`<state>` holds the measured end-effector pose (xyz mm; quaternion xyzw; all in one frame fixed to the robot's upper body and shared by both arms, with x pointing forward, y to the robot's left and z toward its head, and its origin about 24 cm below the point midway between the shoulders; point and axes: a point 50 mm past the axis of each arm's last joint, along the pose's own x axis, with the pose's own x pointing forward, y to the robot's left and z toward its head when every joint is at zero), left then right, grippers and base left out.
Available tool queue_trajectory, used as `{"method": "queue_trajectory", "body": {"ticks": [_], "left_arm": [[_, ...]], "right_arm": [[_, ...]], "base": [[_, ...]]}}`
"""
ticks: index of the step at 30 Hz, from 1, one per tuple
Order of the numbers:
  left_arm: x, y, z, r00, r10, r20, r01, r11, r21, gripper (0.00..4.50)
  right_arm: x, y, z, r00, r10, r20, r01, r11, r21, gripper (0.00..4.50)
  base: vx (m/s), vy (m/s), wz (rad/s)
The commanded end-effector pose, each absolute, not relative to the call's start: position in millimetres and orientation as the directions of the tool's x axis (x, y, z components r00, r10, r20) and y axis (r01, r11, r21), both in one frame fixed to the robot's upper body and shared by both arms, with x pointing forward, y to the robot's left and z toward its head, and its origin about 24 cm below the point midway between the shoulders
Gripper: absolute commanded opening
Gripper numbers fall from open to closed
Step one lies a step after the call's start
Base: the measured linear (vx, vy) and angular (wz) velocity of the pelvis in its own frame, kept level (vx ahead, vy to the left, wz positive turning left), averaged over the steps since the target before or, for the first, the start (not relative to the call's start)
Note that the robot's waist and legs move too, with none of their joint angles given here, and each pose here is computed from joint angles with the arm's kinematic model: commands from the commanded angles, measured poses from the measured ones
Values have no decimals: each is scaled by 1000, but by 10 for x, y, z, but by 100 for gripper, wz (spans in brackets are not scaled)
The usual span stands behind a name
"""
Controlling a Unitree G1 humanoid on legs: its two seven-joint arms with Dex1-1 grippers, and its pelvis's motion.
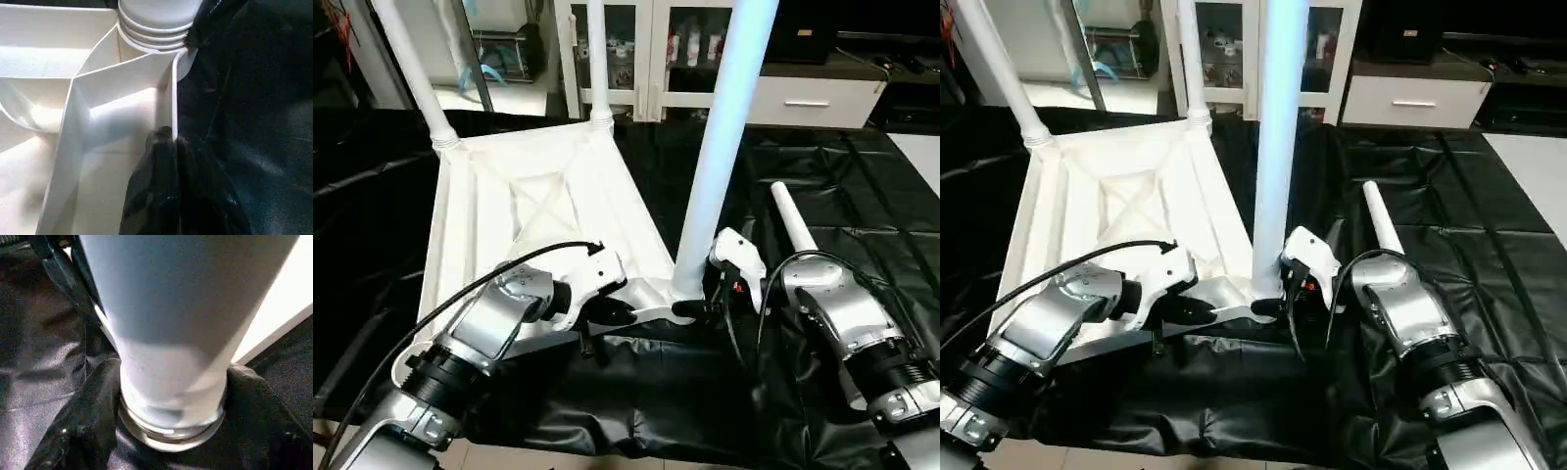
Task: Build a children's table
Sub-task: Rotate leg to tighten
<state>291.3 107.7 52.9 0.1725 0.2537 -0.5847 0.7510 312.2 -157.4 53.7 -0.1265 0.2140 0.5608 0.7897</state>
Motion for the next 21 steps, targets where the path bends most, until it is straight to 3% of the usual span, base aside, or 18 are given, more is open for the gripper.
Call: {"method": "queue_trajectory", "body": {"ticks": [1,7,9,14,15,17,21], "left_arm": [[2748,922,329,86,-807,-585,968,207,-143,0],[2774,906,315,137,-802,-582,960,251,-120,0],[2861,885,320,224,-791,-569,941,327,-85,0],[3053,813,300,423,-733,-533,853,521,-40,0],[3148,761,288,524,-691,-498,780,624,-45,0],[3213,725,260,593,-641,-487,717,696,-43,0],[3362,716,224,745,-478,-465,549,836,19,0]], "right_arm": [[3125,-1526,522,325,842,-431,-925,378,40,275],[3129,-1466,486,415,826,-381,-889,457,21,273],[3181,-1402,493,520,791,-323,-827,561,43,273],[3304,-1348,408,763,581,-285,-606,795,-2,272],[3319,-1341,299,841,442,-312,-476,878,-39,272],[3313,-1299,226,883,344,-319,-382,922,-64,272],[3319,-1040,163,921,217,-323,-214,976,45,272]], "base": [[0,0,0],[0,0,0],[0,0,0],[0,0,0],[0,0,0],[0,0,0],[0,0,0]]}}
